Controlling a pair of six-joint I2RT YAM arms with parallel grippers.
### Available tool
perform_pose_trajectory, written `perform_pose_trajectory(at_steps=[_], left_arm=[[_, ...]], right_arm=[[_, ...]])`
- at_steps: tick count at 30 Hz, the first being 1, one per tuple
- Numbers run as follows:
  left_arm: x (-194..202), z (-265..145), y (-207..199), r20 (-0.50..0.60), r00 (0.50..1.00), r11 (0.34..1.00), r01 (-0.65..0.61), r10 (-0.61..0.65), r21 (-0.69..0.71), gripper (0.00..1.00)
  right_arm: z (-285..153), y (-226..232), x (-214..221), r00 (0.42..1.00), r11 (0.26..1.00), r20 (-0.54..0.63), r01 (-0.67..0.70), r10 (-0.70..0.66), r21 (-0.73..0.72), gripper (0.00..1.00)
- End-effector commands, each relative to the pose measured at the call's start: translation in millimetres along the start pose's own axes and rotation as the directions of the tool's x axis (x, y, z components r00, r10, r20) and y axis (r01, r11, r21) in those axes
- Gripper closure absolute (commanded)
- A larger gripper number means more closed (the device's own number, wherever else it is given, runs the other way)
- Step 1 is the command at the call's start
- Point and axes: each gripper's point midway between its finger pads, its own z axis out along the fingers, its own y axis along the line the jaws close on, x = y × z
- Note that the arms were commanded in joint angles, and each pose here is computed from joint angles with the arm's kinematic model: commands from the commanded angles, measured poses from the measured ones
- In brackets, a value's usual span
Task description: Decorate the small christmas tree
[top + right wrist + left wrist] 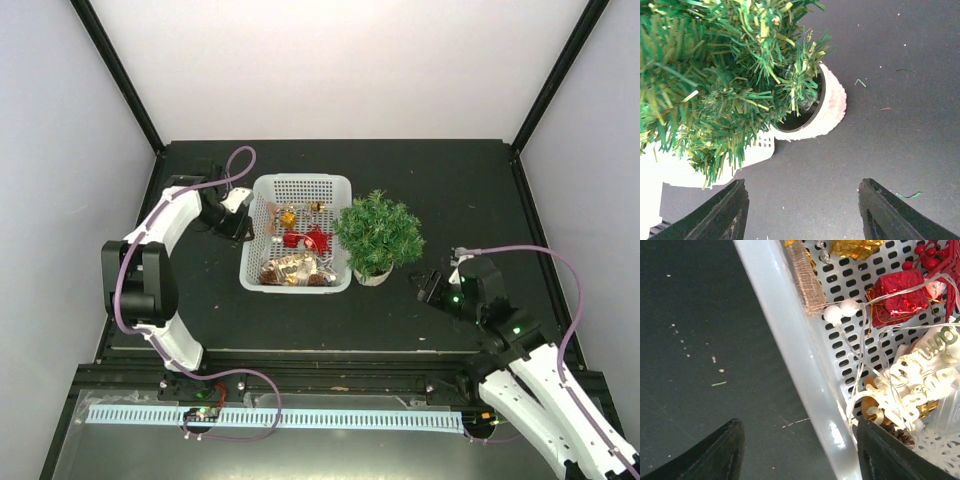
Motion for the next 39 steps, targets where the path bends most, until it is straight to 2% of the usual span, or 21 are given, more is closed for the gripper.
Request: perform_pose_trajectory(at_steps=[1, 4, 6, 9, 12, 19, 28, 32, 39], left_arm=[[-0.9, 3.3, -12.8, -0.035, 0.999, 1.000, -0.008, 0.009, 0.030, 0.42], [1.4, 10.6, -17.0, -0.061, 0.998, 0.999, -0.017, 0.019, 0.035, 0.53], [2.6, 14.7, -18.8, -0.075, 0.997, 0.999, -0.021, 0.024, 0.042, 0.57], [3.4, 18.3, -15.9, -0.094, 0.995, 0.999, -0.016, 0.019, 0.036, 0.72], [4.4, 16.5, -6.5, -0.111, 0.994, 1.000, -0.015, 0.013, -0.016, 0.78], [19.2, 9.0, 16.6, -0.140, 0.990, 0.995, -0.002, -0.012, -0.101, 0.78], [57.4, -25.0, 77.9, -0.158, 0.982, 0.948, 0.048, -0.103, -0.316, 0.78], [66.8, -46.4, 105.4, -0.126, 0.982, 0.928, 0.087, -0.141, -0.363, 0.78], [67.3, -61.7, 154.4, -0.110, 0.988, 0.922, 0.054, -0.104, -0.383, 0.78]], right_arm=[[-13.3, -8.0, 2.2, 0.999, 0.997, -0.015, 0.050, -0.049, 0.053, 0.38], [-19.8, -0.7, -1.6, 0.998, 0.998, -0.005, 0.056, -0.055, 0.031, 0.38], [-24.9, 5.2, -4.7, 0.998, 0.998, 0.004, 0.059, -0.059, 0.014, 0.38], [-33.4, 12.4, -10.8, 0.998, 0.998, 0.022, 0.065, -0.065, 0.002, 0.38], [-42.9, 20.5, -17.0, 0.996, 0.996, 0.033, 0.087, -0.087, -0.006, 0.37], [-66.3, 40.1, -31.5, 0.984, 0.984, 0.029, 0.177, -0.177, 0.002, 0.37], [-92.1, 63.3, -41.5, 0.948, 0.948, -0.006, 0.319, -0.319, -0.009, 0.37], [-94.2, 67.2, -39.2, 0.943, 0.943, -0.018, 0.331, -0.331, -0.030, 0.36], [-102.4, 70.8, -46.0, 0.949, 0.949, -0.015, 0.315, -0.316, -0.007, 0.33]])
